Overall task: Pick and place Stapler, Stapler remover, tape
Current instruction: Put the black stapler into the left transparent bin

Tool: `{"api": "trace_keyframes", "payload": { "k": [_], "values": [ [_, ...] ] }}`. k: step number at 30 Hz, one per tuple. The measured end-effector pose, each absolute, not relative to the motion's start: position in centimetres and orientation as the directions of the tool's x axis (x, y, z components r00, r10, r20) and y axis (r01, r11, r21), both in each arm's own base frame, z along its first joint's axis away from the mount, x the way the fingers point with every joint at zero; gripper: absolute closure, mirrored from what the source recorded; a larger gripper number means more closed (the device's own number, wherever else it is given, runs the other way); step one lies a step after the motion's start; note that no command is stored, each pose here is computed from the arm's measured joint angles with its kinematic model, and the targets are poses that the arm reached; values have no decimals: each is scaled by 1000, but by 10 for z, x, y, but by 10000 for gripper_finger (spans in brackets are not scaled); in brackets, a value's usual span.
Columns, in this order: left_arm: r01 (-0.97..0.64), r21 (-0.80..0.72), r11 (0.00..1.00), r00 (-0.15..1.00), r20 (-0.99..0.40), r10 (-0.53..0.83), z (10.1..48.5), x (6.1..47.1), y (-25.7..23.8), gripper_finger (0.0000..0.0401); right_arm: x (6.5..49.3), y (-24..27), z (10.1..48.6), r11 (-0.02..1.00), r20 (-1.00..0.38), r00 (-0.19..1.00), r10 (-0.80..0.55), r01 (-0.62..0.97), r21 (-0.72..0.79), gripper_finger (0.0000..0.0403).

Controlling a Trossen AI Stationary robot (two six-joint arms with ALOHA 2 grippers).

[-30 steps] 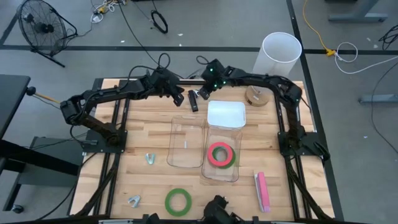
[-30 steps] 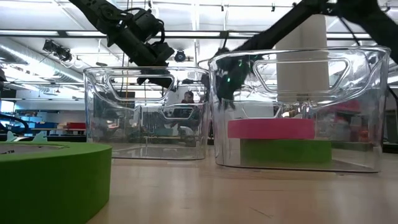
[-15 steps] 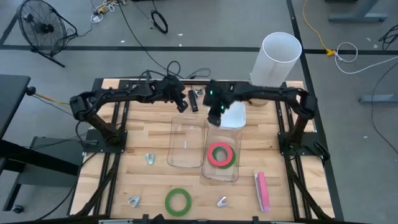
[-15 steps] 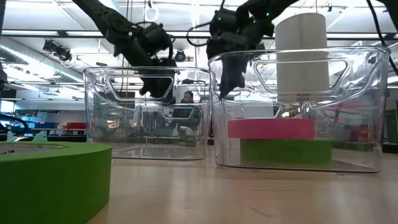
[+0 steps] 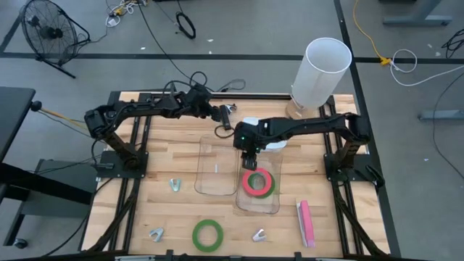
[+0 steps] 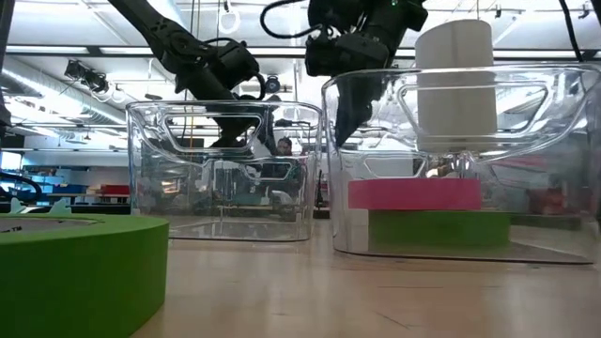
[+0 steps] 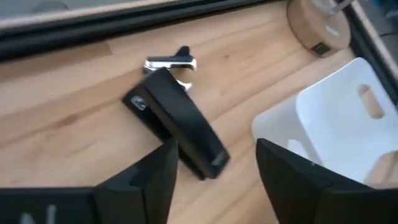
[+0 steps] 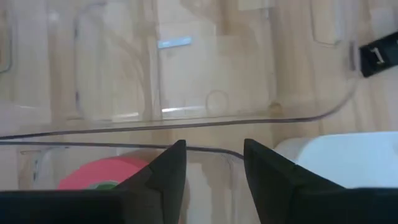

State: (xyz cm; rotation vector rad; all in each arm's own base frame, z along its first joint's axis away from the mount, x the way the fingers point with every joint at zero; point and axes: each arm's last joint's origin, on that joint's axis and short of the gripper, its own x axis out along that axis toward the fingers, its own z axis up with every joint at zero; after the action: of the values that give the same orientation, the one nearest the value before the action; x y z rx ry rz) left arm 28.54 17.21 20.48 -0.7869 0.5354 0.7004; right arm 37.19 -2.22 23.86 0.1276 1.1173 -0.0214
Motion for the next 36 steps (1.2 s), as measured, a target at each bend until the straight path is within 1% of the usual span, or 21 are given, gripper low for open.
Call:
{"api": "trace_keyframes", "payload": {
  "k": [2,5,13,16,20,22,25,27,30,33,36],
  "values": [
    [-733,-476,486,664,-654,362,206,287,171,163,372,-16,239,994,-897,439,42,74,83,240],
    [-742,-509,436,665,-637,388,207,290,169,154,373,-5,239,995,-894,444,57,46,86,240],
    [-777,-536,329,628,-633,452,206,292,171,163,378,16,243,996,-865,494,87,-50,72,240],
    [-782,-539,313,622,-649,438,199,300,173,164,378,23,244,995,-860,502,95,-75,67,240],
    [-785,-517,341,619,-678,397,190,321,180,165,375,31,249,993,-855,508,107,-96,67,240],
    [-799,-500,334,600,-705,379,186,330,185,165,372,34,251,992,-854,507,112,-102,69,240],
    [-842,-448,300,534,-769,352,184,339,193,165,369,40,258,991,-844,523,122,-116,71,240],
    [-885,-377,274,453,-832,319,181,340,197,165,367,43,262,989,-839,530,127,-127,69,240],
    [-922,-293,254,362,-884,296,179,343,199,165,364,47,266,988,-833,538,128,-142,60,240],
    [-922,-297,250,365,-881,300,178,347,201,165,363,50,268,990,-832,546,101,-135,32,240],
    [-901,-360,243,421,-863,280,178,352,202,165,363,50,268,992,-831,551,75,-128,4,240]
  ]
}}
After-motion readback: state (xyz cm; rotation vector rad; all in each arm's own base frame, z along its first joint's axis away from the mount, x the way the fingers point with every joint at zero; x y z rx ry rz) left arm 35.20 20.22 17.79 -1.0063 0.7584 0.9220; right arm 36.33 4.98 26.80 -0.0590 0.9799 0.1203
